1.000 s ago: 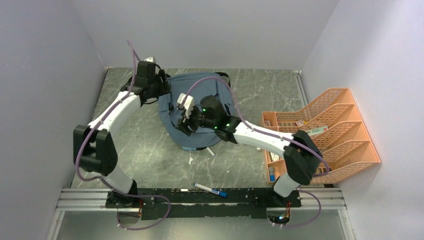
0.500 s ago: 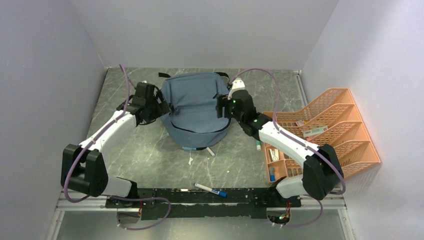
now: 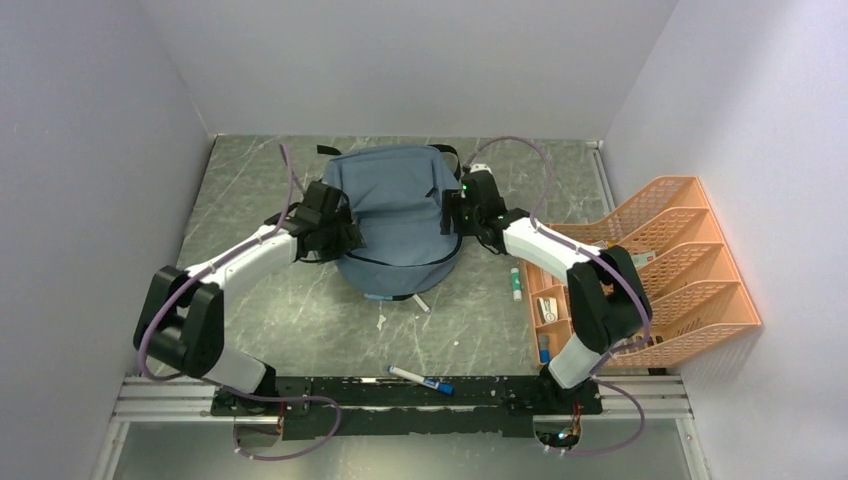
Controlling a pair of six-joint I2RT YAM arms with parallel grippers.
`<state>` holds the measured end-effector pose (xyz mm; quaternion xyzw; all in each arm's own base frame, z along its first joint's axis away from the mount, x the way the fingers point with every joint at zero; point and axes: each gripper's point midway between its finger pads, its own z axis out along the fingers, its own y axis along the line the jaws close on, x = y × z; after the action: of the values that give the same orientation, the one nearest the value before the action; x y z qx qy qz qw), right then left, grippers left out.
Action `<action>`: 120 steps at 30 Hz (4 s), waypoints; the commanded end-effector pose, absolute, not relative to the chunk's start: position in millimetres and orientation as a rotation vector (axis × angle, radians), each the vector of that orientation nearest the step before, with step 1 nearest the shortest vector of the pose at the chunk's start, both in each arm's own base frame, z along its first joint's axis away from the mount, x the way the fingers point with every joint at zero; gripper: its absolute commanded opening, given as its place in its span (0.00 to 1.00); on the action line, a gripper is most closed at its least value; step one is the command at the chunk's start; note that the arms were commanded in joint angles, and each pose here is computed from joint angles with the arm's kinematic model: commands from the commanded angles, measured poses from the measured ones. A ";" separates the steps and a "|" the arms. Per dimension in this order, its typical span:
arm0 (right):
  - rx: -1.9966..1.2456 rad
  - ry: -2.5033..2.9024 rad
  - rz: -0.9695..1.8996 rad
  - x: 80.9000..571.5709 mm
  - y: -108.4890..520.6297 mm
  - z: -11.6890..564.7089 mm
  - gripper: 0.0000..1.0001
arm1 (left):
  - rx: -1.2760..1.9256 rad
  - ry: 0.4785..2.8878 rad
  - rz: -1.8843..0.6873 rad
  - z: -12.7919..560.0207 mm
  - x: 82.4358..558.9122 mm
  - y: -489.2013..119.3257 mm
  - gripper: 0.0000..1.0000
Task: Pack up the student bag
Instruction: Adjust the student bag at the center of the board.
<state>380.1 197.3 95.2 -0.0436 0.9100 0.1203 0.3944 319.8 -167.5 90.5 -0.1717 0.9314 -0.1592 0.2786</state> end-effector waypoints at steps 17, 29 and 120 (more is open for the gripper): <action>0.004 2.225 0.238 474.6 181.6 118.8 0.74 | -0.266 2.393 -0.564 153.5 400.8 -211.3 0.05; -0.016 2.245 0.405 520.4 205.3 110.1 0.70 | -0.330 2.451 -0.271 131.0 467.8 -111.0 0.05; 0.085 2.190 0.416 479.7 157.1 129.1 0.66 | -0.461 2.464 -0.277 84.5 419.9 -87.8 0.83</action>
<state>459.9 153.8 153.6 0.0481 0.8674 0.1657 0.4667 407.2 -80.5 88.0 -0.1737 0.9365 -0.0929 0.2900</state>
